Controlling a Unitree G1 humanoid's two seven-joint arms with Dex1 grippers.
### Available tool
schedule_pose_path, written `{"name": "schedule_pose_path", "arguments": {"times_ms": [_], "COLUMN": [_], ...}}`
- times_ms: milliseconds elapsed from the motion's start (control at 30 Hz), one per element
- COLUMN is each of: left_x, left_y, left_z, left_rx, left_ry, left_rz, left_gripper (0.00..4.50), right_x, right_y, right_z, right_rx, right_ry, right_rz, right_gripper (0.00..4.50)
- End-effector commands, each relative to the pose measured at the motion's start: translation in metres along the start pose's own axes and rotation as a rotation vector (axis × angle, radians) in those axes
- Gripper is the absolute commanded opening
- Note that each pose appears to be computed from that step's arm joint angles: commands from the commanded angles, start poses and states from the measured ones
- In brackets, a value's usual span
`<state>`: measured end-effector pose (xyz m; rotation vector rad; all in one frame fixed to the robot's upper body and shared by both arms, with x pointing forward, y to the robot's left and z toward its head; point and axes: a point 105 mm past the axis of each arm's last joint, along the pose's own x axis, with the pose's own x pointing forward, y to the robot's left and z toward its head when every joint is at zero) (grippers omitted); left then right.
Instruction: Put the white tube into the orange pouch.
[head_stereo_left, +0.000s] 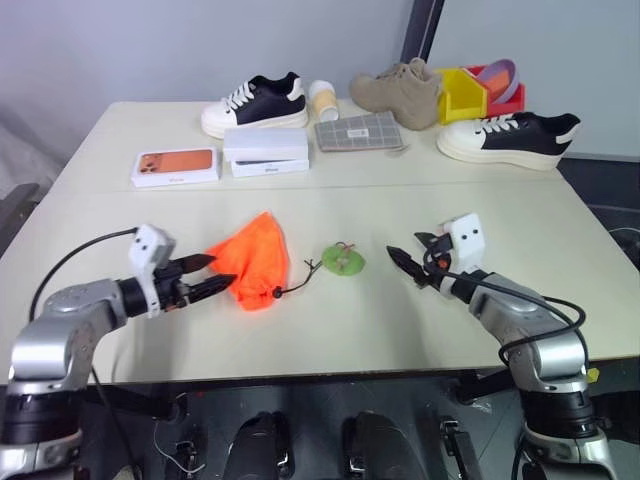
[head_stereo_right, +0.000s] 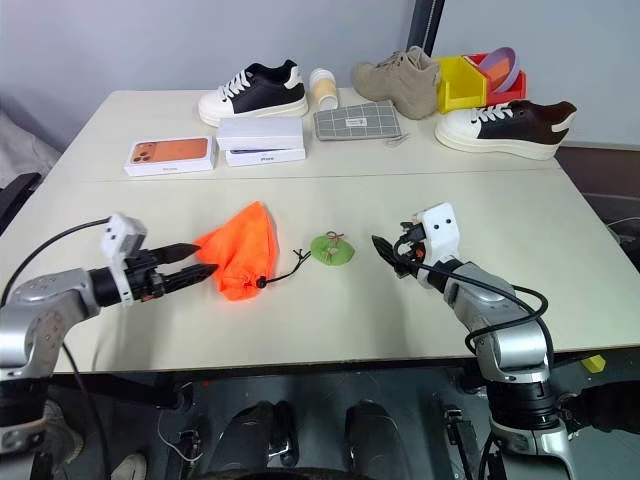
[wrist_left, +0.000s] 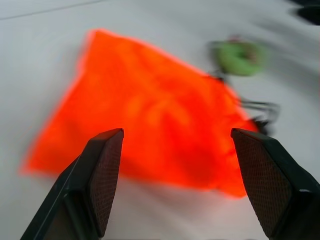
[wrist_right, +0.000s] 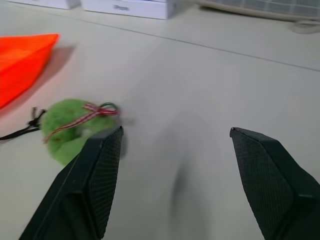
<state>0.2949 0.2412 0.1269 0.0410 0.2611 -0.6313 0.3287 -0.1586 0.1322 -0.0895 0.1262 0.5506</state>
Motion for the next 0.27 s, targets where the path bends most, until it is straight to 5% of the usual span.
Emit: {"name": "schedule_pose_path", "arguments": {"times_ms": [33,267], "left_x": [-0.013,-0.018], "left_y": [0.008,0.002], "left_z": [0.003,-0.016], "left_rx": [0.038,0.016], "left_ry": [-0.055,-0.049], "left_rz": [0.098,0.127], "left_gripper": [3.65,3.65], "right_x": [-0.003,-0.006], "right_y": [0.009,0.02], "right_z": [0.007,-0.001], "right_rx": [-0.03,-0.032], "right_ry": [-0.041,-0.027], "right_rz": [0.072,0.173], "right_gripper": [3.53,3.53]}}
